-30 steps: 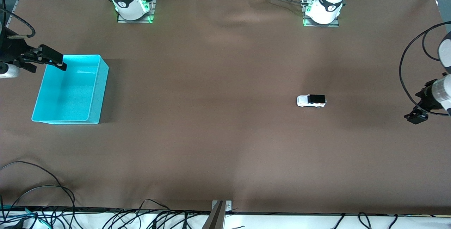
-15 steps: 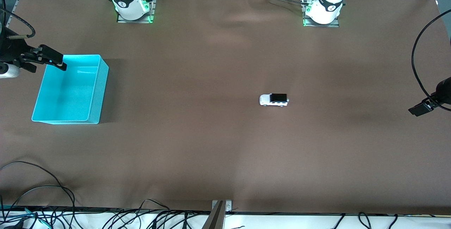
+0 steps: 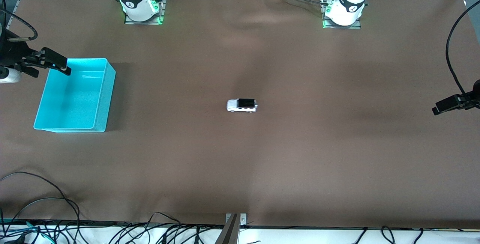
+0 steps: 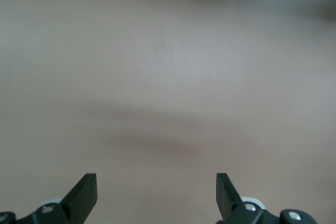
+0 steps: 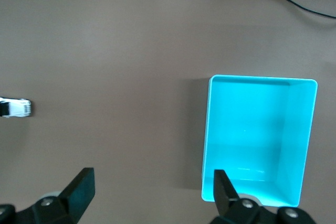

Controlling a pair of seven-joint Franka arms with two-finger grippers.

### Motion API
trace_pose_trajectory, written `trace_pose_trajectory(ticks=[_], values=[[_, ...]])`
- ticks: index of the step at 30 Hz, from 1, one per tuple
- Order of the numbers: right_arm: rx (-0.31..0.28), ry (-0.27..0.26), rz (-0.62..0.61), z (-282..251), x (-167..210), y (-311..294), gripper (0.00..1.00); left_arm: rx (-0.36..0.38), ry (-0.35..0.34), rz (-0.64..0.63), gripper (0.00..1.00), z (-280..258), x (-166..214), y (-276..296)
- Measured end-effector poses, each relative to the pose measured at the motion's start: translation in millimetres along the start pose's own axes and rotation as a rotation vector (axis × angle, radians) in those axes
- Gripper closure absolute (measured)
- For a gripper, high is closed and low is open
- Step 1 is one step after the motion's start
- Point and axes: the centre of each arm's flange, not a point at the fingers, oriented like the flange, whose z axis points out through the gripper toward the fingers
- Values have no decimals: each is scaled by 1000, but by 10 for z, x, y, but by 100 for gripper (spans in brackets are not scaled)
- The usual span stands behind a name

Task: Wind and store white jeep toy

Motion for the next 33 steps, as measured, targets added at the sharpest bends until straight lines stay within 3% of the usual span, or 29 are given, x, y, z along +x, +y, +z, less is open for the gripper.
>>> trace_pose_trajectory(ticks=[9,16,33], values=[[0,0,0,0,0,0,0,-8,-4,41,0,-218,-144,36],[0,0,0,0,0,0,0,-22,-52,47,0,-266,-254,63],[0,0,0,0,0,1,0,19,-88,84,0,-350,-581,335]])
